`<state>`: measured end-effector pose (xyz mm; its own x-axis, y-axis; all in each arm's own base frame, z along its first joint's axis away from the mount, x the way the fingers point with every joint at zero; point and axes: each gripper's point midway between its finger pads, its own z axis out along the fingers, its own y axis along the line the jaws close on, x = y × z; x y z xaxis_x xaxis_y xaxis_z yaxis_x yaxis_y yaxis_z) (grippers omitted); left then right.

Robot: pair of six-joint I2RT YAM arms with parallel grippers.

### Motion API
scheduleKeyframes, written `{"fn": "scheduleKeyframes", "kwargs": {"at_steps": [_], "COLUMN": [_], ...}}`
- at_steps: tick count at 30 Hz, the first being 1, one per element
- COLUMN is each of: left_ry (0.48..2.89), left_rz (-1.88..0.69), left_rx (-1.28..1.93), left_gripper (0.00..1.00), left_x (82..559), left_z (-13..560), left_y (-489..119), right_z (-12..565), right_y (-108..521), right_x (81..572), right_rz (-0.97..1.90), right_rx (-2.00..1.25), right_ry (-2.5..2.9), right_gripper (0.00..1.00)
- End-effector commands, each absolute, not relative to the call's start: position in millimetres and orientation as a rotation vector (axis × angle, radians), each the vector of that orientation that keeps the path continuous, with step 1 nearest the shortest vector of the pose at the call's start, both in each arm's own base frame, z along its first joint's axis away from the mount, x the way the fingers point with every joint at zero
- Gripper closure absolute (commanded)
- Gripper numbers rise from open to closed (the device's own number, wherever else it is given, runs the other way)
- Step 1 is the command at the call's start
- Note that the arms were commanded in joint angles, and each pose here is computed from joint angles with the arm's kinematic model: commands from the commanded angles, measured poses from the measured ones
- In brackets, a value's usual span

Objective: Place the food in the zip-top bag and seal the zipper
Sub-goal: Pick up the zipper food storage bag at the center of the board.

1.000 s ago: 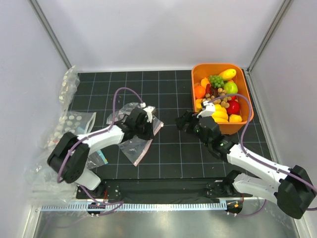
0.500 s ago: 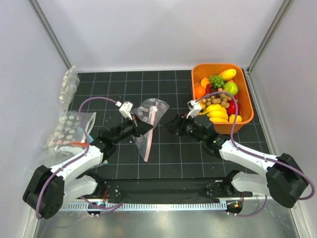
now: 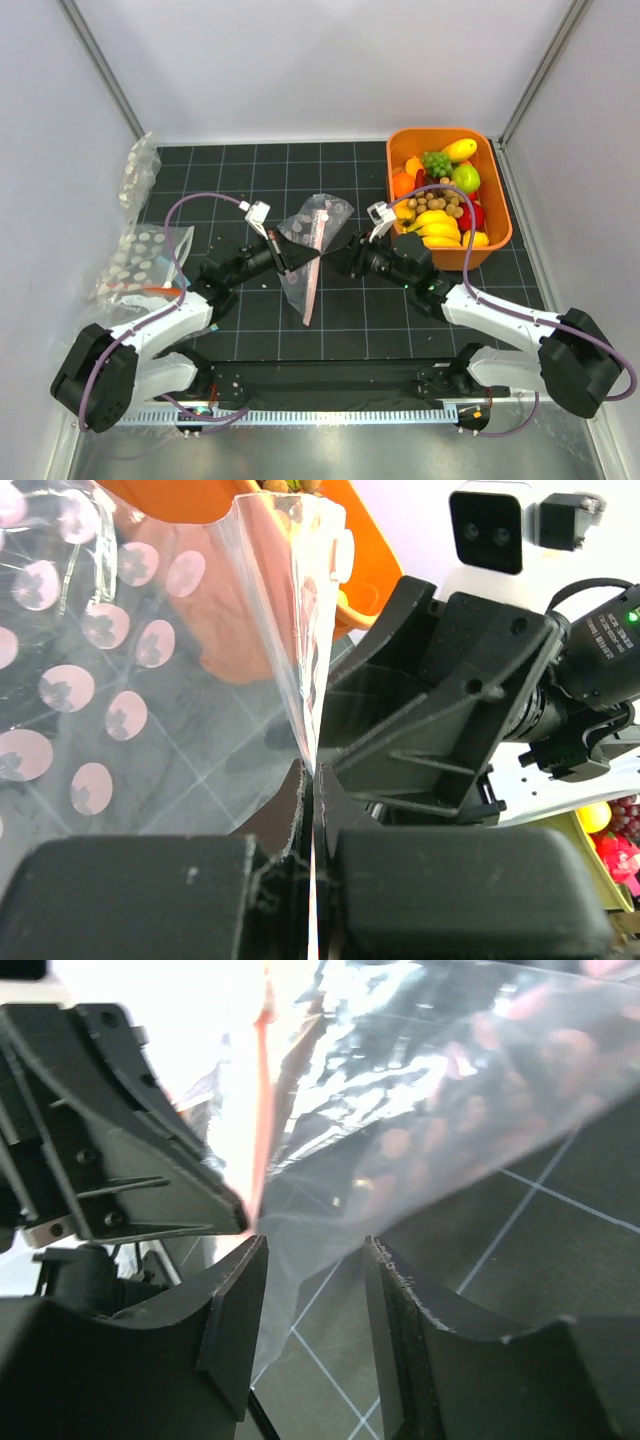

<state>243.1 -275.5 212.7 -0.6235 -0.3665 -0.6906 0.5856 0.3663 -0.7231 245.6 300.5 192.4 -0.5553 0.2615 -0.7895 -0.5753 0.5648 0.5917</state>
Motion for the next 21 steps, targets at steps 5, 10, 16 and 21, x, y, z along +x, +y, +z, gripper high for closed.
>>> {"fn": "scheduleKeyframes", "kwargs": {"at_steps": [5, 10, 16, 21], "left_ry": [1.625, 1.58, 1.561, 1.568], "left_rz": [-1.435, -1.391, -1.364, -1.333], "left_rx": [0.23, 0.193, 0.174, 0.156], "left_gripper": [1.0, 1.0, 1.0, 1.0], "left_x": [235.9, 235.9, 235.5, 237.7], "left_z": [245.0, 253.2, 256.4, 255.6], "left_y": [-272.6, -262.0, -255.8, -251.9], "right_z": [228.4, 227.4, 221.7, 225.1], "right_y": [329.8, 343.4, 350.0, 346.2], "right_x": [223.8, 214.2, 210.1, 210.8], "right_rz": [1.184, 1.151, 1.115, 1.11], "right_rx": [-0.431, -0.502, -0.531, -0.511], "right_ry": [1.713, 1.702, 1.713, 1.698], "right_gripper": [0.52, 0.52, 0.53, 0.55]}}
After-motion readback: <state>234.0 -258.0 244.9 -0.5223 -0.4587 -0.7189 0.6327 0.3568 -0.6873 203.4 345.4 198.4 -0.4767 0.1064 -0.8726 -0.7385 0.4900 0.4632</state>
